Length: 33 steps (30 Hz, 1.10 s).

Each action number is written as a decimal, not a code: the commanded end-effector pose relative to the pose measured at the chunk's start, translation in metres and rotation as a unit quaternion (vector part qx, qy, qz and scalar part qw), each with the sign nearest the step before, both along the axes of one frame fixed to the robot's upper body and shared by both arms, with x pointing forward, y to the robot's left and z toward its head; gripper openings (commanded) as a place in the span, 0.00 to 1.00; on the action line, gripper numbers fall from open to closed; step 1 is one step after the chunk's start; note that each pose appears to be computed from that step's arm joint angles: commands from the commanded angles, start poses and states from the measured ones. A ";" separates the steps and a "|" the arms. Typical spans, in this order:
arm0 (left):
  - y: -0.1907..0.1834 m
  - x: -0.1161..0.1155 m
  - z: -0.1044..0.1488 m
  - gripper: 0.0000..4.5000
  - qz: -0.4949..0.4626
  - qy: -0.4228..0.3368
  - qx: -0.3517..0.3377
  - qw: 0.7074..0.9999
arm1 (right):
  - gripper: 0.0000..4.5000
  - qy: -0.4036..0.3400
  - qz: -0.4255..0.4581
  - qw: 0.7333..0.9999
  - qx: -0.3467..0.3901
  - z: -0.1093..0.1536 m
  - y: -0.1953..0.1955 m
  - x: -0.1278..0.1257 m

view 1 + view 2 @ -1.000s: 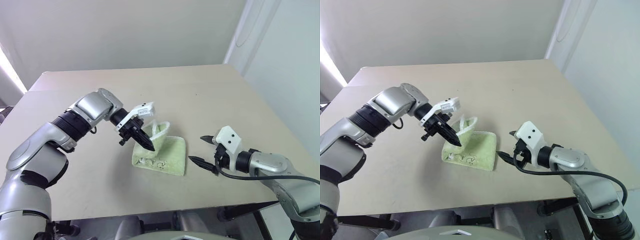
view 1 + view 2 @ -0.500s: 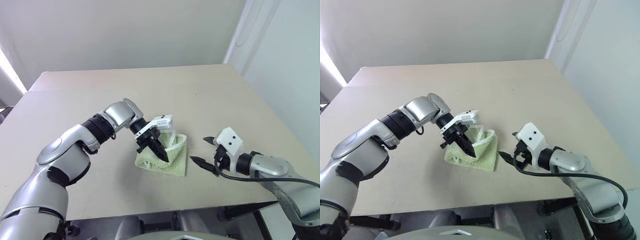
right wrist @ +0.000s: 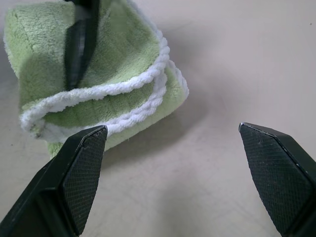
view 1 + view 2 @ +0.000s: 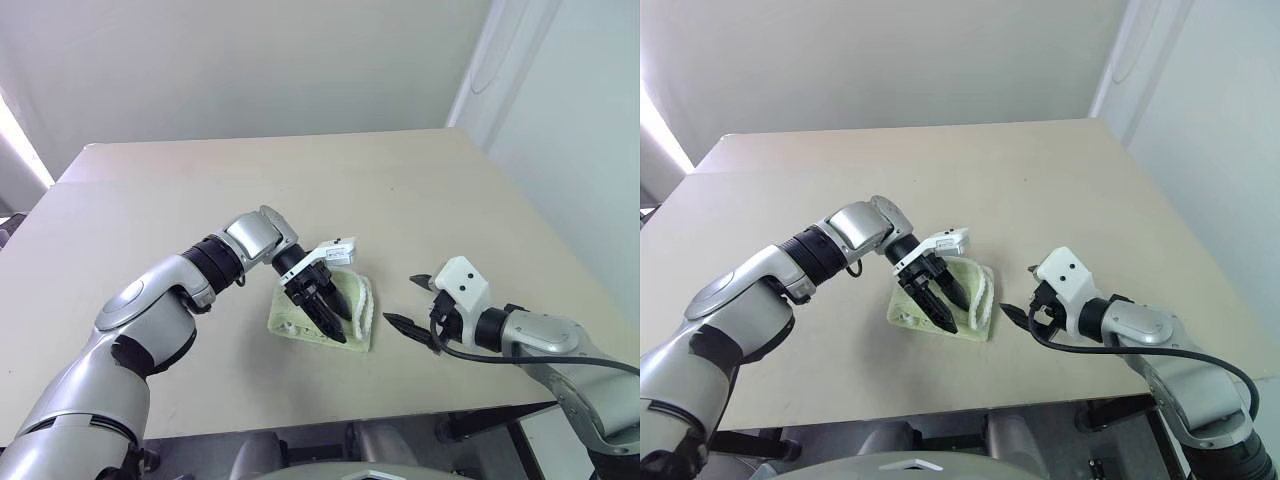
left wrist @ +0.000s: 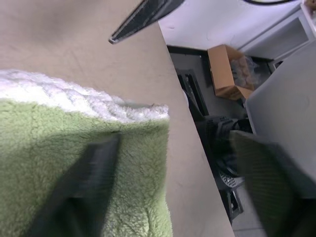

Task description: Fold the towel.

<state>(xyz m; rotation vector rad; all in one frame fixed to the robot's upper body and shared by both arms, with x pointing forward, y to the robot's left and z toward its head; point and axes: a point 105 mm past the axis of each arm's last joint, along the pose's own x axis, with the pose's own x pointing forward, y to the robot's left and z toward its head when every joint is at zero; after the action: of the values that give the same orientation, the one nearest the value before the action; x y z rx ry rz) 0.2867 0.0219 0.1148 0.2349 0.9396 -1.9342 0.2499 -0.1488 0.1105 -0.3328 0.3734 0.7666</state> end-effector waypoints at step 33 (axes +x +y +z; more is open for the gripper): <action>0.069 0.022 -0.009 0.99 0.195 -0.251 -0.164 0.934 | 1.00 0.018 0.096 0.991 0.093 -0.012 0.078 0.033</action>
<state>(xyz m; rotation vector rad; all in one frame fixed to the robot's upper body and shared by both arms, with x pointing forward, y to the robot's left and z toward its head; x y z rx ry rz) 0.3082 0.0927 0.1023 0.2752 0.3162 -1.5197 0.2805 -0.0765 0.0940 -0.1770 0.3396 0.9810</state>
